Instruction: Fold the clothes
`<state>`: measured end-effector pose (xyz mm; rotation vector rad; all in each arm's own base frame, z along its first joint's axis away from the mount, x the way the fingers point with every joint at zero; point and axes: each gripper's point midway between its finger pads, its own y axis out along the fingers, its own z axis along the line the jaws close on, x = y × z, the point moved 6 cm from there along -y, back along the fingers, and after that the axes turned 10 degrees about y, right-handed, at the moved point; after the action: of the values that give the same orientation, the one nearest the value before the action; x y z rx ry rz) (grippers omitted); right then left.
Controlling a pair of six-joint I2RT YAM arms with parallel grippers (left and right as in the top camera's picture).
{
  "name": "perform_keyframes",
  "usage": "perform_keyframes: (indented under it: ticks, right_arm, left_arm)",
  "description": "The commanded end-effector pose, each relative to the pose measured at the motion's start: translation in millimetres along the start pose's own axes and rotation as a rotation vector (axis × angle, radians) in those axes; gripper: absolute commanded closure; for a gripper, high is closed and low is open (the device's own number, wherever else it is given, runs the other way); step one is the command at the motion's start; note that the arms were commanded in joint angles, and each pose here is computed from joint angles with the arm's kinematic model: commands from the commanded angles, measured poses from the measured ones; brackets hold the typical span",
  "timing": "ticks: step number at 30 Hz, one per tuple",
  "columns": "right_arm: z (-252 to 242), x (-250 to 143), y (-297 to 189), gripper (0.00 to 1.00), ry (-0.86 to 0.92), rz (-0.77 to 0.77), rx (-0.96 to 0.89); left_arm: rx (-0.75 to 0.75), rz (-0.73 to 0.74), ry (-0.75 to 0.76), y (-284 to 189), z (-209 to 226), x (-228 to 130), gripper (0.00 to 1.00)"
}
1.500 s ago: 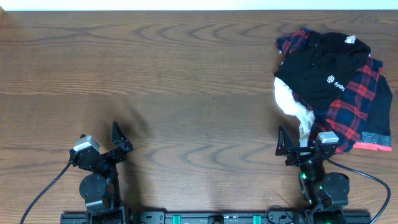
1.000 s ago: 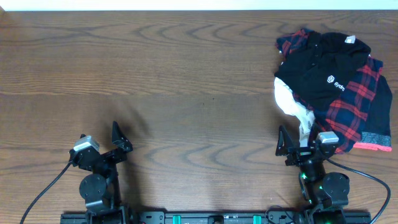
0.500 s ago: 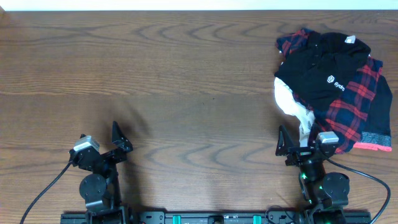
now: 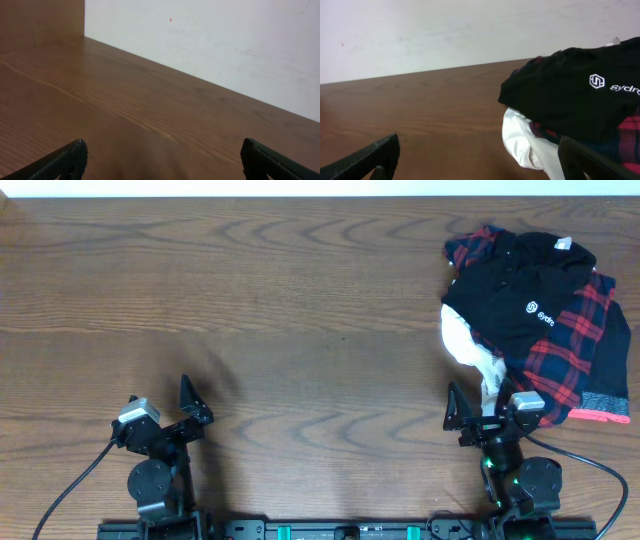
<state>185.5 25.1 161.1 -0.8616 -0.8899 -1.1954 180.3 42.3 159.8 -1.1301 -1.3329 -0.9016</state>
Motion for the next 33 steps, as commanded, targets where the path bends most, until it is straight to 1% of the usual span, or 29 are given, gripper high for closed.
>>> perform_keyframes:
  ticks: [1, 12, 16, 19, 22, 26, 30, 33]
  right_arm:
    - [2, 0, 0, 0.01, 0.014, -0.007, 0.010]
    - [1, -2, 0, 0.01, 0.018, 0.005, 0.004]
    - [1, -2, 0, 0.01, 0.019, 0.005, 0.005]
    - [3, 2, -1, 0.01, 0.018, -0.004, 0.008]
    - [5, 13, -3, 0.01, 0.017, -0.034, 0.002]
    - [9, 39, -5, 0.01, 0.017, -0.075, -0.052]
    - [17, 68, -1, 0.01, 0.017, -0.066, -0.092]
    - [27, 93, 9, 0.01, 0.003, -0.012, -0.125]
  left_arm:
    - [0.043, 0.051, 0.016, 1, 6, -13, 0.02]
    - [0.042, 0.046, 0.010, 1, 6, -12, 0.02]
    - [0.032, 0.046, -0.082, 1, 4, -13, 0.02]
    - [-0.014, 0.039, -0.084, 0, -1, -8, 0.02]
    - [-0.037, 0.002, -0.107, -4, -5, 10, 0.02]
    - [-0.042, -0.024, -0.109, -7, -8, 44, 0.02]
    - [-0.073, 0.024, -0.094, 1, -16, 76, 0.02]
    - [-0.134, 0.091, -0.065, 14, -27, 101, 0.02]
